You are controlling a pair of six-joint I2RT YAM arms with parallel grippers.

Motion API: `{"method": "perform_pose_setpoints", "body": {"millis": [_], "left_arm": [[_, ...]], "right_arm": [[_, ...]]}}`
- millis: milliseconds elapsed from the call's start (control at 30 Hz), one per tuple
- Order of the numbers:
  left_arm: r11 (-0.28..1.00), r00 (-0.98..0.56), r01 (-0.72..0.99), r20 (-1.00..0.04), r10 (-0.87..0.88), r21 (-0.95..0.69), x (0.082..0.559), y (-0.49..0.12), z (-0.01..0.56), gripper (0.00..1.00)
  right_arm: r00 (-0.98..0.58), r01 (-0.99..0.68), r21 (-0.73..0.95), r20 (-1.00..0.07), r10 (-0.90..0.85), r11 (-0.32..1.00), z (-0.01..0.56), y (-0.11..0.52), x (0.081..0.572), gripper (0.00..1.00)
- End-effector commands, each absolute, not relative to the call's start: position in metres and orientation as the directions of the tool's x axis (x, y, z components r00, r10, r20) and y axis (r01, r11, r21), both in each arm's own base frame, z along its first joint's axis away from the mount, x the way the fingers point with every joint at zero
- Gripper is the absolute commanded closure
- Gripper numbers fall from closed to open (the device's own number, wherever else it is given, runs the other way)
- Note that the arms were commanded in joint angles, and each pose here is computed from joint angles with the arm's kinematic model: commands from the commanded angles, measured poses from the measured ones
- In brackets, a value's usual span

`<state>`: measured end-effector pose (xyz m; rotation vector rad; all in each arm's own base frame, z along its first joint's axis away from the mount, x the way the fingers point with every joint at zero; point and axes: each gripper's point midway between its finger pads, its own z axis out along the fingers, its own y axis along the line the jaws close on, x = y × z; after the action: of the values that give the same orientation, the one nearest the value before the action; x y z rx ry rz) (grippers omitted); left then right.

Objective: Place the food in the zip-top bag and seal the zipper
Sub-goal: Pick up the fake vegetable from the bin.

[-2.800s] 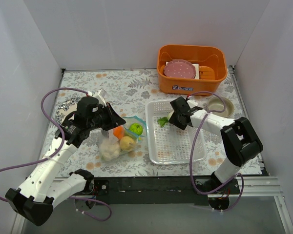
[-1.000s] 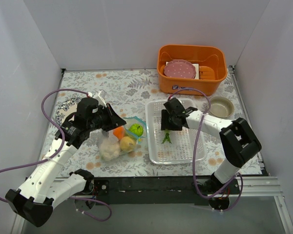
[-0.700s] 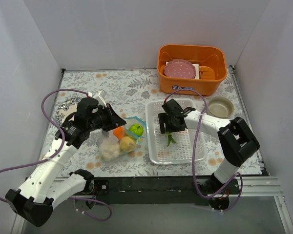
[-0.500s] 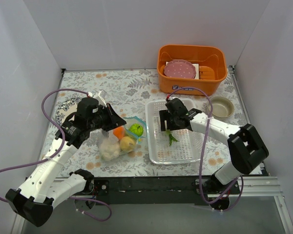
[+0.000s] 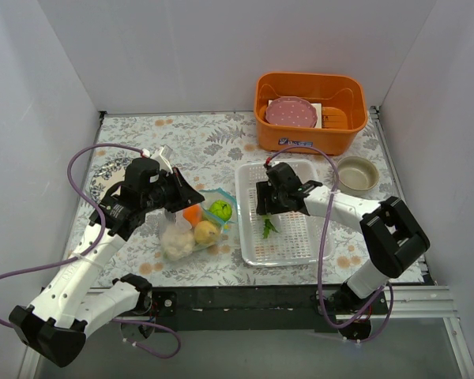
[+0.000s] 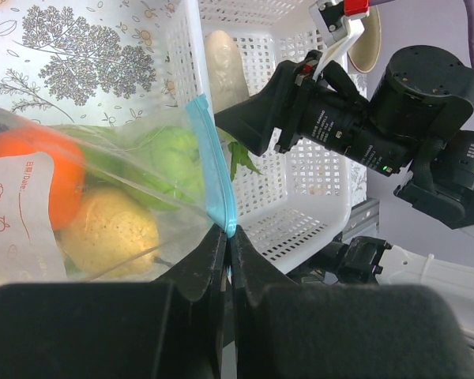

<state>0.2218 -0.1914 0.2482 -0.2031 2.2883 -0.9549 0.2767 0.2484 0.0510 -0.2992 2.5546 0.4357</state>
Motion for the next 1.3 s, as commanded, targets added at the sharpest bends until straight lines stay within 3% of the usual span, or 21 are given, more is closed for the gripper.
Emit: {"method": "perform_pose_setpoints", "body": {"millis": [0, 133, 267, 400, 533, 767, 1033, 1267], "left_arm": [[0.712, -0.764, 0.129, -0.526, -0.373, -0.691, 0.221, -0.191, 0.259, 1.0], [0.712, -0.767, 0.13, -0.526, -0.368, -0.69, 0.221, -0.191, 0.259, 1.0], [0.711, -0.766, 0.13, -0.525, -0.37, -0.691, 0.221, -0.192, 0.259, 1.0], [0.71, -0.769, 0.129, -0.522, -0.369, -0.692, 0.222, -0.193, 0.258, 1.0], [0.706, -0.777, 0.13, -0.514, -0.364, -0.696, 0.222, -0.195, 0.255, 1.0], [0.701, -0.788, 0.132, -0.503, -0.355, -0.7, 0.222, -0.198, 0.252, 1.0], [0.701, -0.798, 0.137, -0.497, -0.34, -0.7, 0.222, -0.201, 0.253, 1.0], [0.689, -0.827, 0.158, -0.475, -0.299, -0.708, 0.22, -0.208, 0.246, 1.0]], "right_arm": [[-0.801, -0.303, 0.289, -0.593, -0.079, 0.908, 0.069, 0.255, 0.283, 0.44], [-0.78, -0.309, 0.318, -0.624, -0.047, 0.896, 0.087, 0.254, 0.28, 0.65], [-0.737, -0.372, 0.387, -0.676, -0.015, 0.843, 0.121, 0.259, 0.27, 0.65], [-0.646, -0.575, 0.462, -0.763, -0.028, 0.676, 0.179, 0.281, 0.248, 0.64], [-0.628, -0.724, 0.503, -0.764, -0.149, 0.473, 0.206, 0.302, 0.213, 0.64], [-0.609, -0.79, 0.54, -0.745, -0.271, 0.292, 0.211, 0.32, 0.191, 0.64], [-0.582, -0.809, 0.554, -0.711, -0.395, 0.194, 0.196, 0.325, 0.157, 0.65], [-0.538, -0.832, 0.53, -0.695, -0.478, 0.166, 0.195, 0.344, 0.161, 0.63]]}}
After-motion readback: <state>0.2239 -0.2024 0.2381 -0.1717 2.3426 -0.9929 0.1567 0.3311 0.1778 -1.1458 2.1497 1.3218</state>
